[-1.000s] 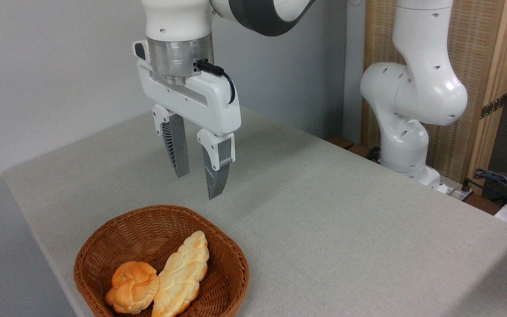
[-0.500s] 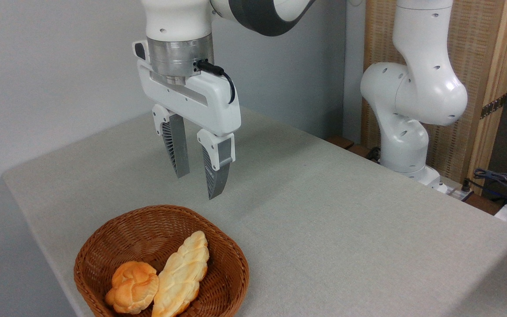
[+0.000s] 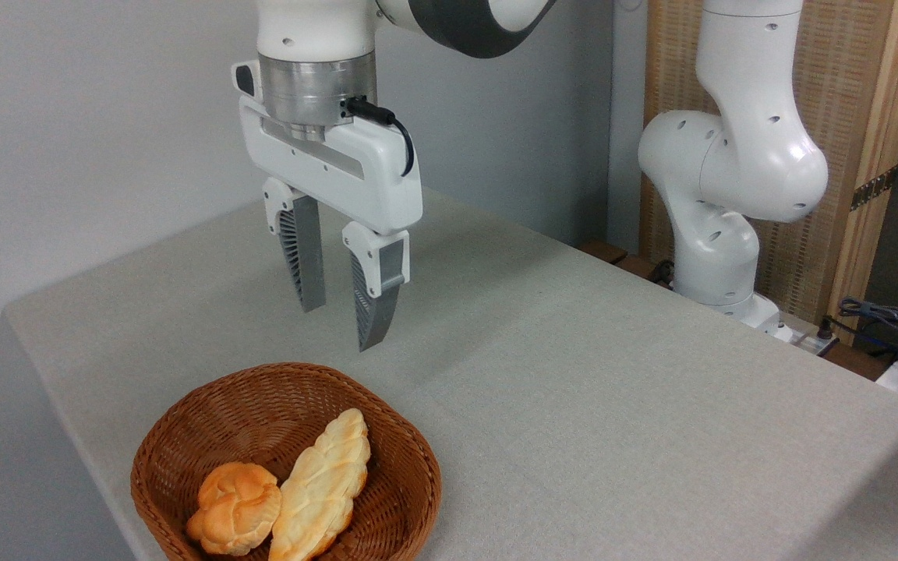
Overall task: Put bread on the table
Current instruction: 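Lower the open gripper down around the round golden bun, then close the gripper on the round golden bun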
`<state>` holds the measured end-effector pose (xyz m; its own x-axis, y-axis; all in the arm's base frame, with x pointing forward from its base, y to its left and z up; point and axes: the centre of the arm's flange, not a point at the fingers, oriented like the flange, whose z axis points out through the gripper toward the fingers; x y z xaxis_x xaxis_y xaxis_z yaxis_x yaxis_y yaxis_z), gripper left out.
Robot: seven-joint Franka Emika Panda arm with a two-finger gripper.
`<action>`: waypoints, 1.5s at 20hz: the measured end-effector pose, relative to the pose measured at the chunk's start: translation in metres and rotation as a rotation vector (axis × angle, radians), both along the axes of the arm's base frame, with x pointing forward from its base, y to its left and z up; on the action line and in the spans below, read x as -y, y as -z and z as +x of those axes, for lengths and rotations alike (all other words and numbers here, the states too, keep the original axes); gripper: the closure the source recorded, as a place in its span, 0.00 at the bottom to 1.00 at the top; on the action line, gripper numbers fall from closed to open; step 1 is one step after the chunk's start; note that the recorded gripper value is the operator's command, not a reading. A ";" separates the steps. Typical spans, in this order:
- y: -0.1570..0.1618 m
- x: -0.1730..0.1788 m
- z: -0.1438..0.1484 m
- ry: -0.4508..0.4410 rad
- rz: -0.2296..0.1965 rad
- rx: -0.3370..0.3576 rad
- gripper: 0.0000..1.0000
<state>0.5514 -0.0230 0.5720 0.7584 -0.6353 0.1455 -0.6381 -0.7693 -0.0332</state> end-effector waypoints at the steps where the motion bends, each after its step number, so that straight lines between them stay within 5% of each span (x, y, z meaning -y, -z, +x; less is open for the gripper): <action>1: -0.001 -0.001 0.002 -0.002 0.000 0.019 0.00; 7: 0.011 -0.003 0.024 -0.015 -0.001 0.113 0.00; 14: 0.076 -0.004 0.069 -0.026 0.002 0.186 0.00; 26: 0.144 -0.001 0.098 0.024 0.016 0.207 0.00; 27: 0.147 0.000 0.099 0.027 0.017 0.207 0.03; 30: 0.149 0.003 0.099 0.050 0.027 0.208 0.48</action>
